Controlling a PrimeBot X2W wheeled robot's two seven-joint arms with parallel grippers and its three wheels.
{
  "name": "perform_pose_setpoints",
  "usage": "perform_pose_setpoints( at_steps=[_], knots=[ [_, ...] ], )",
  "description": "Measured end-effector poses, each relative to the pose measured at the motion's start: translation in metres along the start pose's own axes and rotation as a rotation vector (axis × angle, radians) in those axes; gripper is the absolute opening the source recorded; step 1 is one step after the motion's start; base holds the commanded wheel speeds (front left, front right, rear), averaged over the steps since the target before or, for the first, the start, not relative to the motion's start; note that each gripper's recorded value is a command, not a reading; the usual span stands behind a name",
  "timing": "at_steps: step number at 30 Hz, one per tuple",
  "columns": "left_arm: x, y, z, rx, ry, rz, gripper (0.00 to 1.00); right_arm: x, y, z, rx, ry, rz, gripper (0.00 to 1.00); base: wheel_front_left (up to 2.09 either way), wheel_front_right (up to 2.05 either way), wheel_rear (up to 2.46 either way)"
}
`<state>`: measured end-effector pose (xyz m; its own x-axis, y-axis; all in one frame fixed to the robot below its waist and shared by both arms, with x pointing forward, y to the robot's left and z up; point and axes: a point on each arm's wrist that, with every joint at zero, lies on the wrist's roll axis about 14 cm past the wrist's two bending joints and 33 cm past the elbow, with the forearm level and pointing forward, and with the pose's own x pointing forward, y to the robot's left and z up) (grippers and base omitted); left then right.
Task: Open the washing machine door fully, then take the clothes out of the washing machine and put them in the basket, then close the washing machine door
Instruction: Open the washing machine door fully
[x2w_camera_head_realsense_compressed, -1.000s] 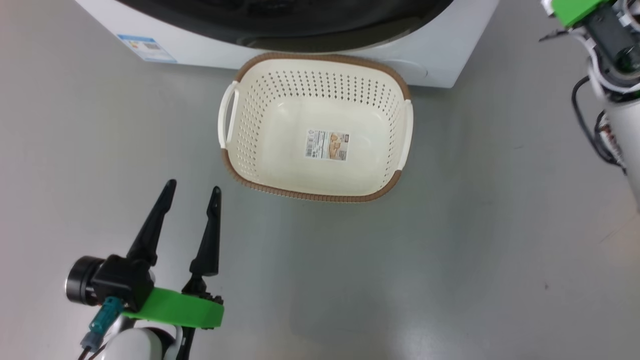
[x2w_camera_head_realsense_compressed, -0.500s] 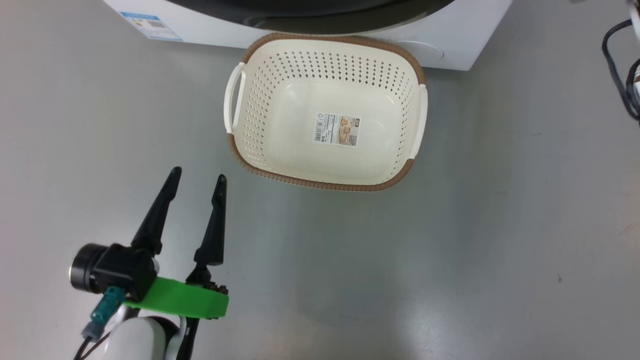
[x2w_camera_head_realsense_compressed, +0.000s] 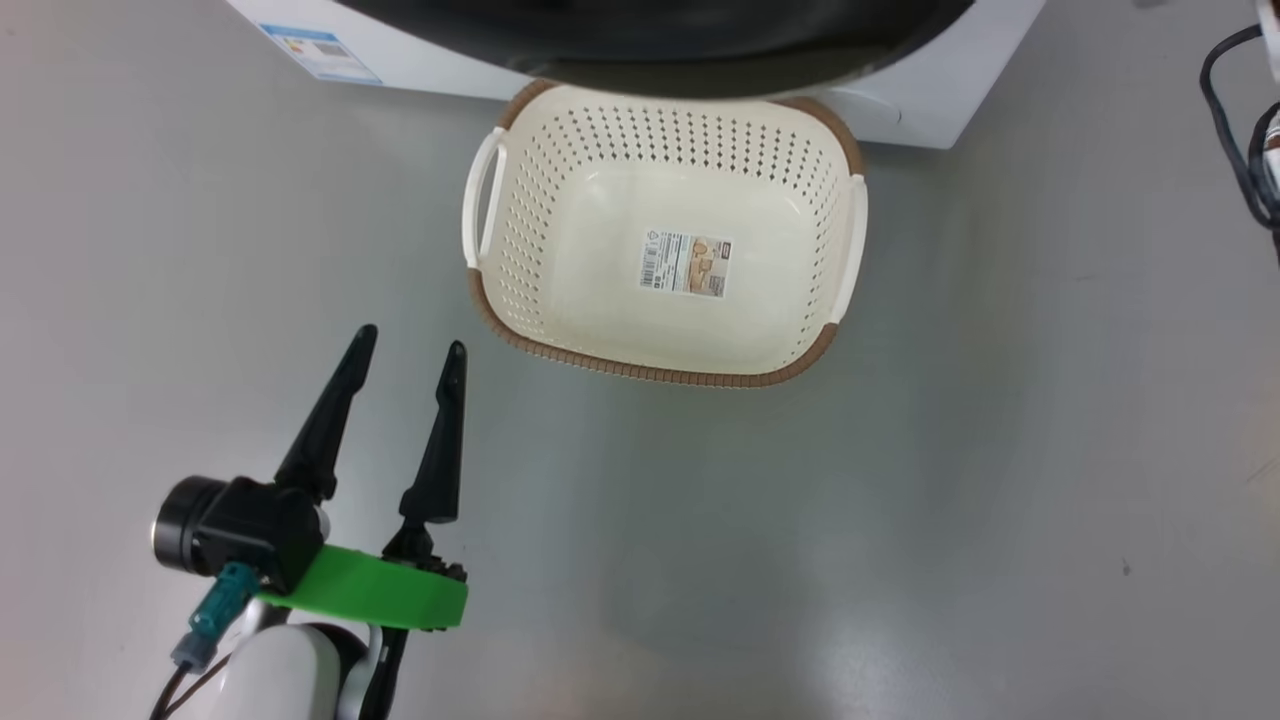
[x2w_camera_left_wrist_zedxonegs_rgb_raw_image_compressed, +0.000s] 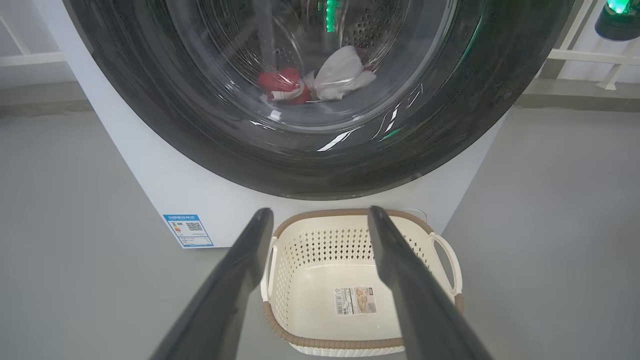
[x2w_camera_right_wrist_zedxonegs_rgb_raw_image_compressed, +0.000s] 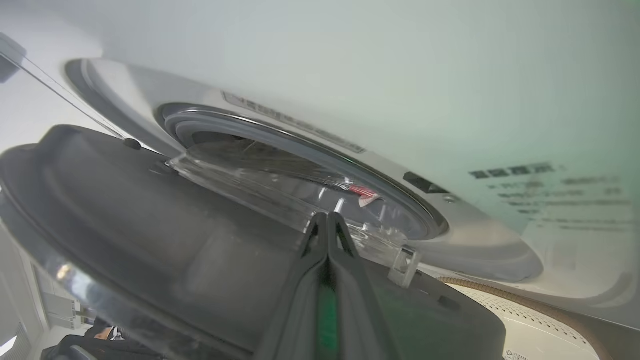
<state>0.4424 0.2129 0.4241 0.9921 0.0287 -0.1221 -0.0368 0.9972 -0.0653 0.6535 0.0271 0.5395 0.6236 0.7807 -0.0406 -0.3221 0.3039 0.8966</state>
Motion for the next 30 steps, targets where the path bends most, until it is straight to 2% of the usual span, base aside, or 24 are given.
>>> perform_pose_setpoints(
  at_steps=[14,30],
  knots=[
    [-0.010,-0.009,0.030,-0.011,-0.075,-0.022,1.00,-0.025,0.026,-0.042,-0.004,0.095,0.017,0.00,0.00,0.00,0.00],
    [-0.029,-0.015,0.040,-0.019,-0.097,-0.035,1.00,-0.046,0.064,-0.095,-0.029,0.231,0.085,0.00,0.00,0.00,0.00]
  ],
)
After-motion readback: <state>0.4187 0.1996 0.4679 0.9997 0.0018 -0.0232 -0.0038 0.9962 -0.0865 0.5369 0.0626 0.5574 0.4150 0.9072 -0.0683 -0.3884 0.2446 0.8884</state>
